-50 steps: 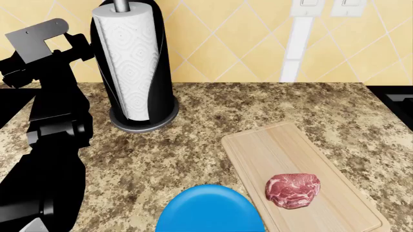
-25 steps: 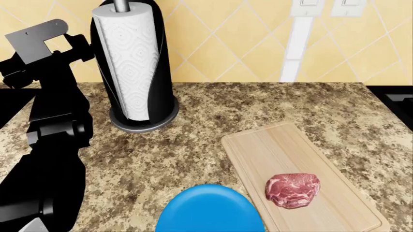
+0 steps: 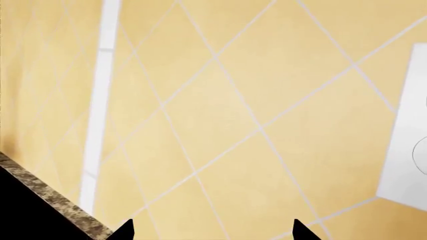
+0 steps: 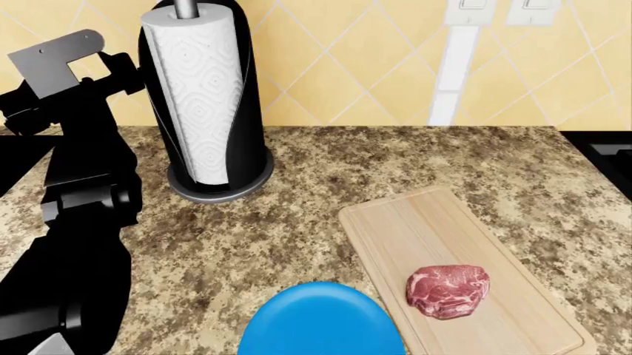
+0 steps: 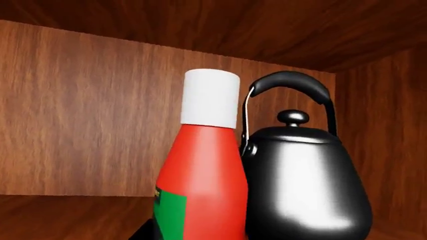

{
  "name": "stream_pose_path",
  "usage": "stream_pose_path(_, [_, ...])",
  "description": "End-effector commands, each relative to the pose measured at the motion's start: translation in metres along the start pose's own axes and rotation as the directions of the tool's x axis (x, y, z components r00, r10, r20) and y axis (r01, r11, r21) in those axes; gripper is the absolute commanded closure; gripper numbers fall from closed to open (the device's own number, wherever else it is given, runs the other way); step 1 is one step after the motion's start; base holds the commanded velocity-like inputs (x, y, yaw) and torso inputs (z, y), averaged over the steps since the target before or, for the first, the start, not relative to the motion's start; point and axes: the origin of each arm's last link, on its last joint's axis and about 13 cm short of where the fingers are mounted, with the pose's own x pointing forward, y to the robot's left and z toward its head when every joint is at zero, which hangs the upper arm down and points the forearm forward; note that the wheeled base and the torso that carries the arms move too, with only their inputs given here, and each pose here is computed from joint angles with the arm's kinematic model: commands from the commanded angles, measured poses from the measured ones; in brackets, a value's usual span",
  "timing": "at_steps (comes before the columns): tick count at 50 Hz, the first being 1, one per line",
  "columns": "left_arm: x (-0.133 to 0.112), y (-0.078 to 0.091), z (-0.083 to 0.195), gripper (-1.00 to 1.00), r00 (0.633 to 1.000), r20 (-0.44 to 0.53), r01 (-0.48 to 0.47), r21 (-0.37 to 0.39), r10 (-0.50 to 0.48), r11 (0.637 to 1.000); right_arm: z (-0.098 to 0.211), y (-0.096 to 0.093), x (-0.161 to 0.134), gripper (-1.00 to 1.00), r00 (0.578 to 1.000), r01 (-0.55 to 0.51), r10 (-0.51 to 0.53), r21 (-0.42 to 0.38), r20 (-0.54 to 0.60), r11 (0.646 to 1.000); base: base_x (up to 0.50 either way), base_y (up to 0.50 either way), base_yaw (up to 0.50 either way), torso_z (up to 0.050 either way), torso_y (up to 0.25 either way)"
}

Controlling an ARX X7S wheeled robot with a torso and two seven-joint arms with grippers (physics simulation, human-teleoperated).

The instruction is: Pick the steak from the plate and place it on the cutting board. Then pick the condiment bottle from the cabinet and place it next to the cutting board.

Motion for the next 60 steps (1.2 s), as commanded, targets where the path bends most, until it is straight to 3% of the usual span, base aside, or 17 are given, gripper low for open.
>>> stream_pose_path(1, [0.000, 0.000, -0.001, -1.00, 1.000, -0.002, -0.003, 0.006, 0.003, 1.000, -0.081, 0.013, 0.023, 1.00, 0.909, -0.081, 0.082, 0.020, -0.409, 0.997, 0.02, 0.00, 0.00, 0.000, 0.000])
stream_pose_path(12, [0.000, 0.000, 0.000, -1.00, 1.000, 0.001, 0.000, -0.005, 0.000, 1.000, -0.024, -0.006, -0.010, 1.00, 0.968, -0.163, 0.179, 0.102, -0.178, 0.981, 0.00, 0.00, 0.00, 0.000, 0.000])
stream_pose_path(24, [0.000, 0.000, -0.001, -1.00, 1.000, 0.000, 0.000, 0.001, 0.000, 1.000, 0.011, -0.024, -0.037, 1.00, 0.976, -0.207, 0.216, 0.175, -0.038, 0.963, 0.00, 0.00, 0.00, 0.000, 0.000])
stream_pose_path(30, [0.000, 0.000, 0.000, -1.00, 1.000, -0.001, 0.001, 0.003, -0.001, 1.000, 0.030, -0.026, -0.048, 1.00, 0.977, -0.212, 0.206, 0.158, 0.054, 0.964, 0.00, 0.00, 0.00, 0.000, 0.000])
stream_pose_path(41, [0.000, 0.000, -0.001, -1.00, 1.000, -0.002, 0.005, 0.009, -0.005, 1.000, 0.074, -0.035, -0.069, 1.00, 0.944, -0.188, 0.128, 0.177, 0.304, 0.966, 0.00, 0.00, 0.00, 0.000, 0.000])
stream_pose_path(50, [0.000, 0.000, -0.001, -1.00, 1.000, -0.004, 0.005, 0.003, -0.005, 1.000, 0.083, -0.037, -0.082, 1.00, 0.940, -0.209, 0.149, 0.172, 0.306, 0.963, 0.00, 0.00, 0.00, 0.000, 0.000])
stream_pose_path(60, [0.000, 0.000, -0.001, -1.00, 1.000, -0.003, 0.004, 0.003, -0.004, 1.000, 0.072, -0.037, -0.081, 1.00, 0.951, -0.224, 0.174, 0.180, 0.257, 0.958, -0.15, 0.00, 0.00, 0.000, 0.000])
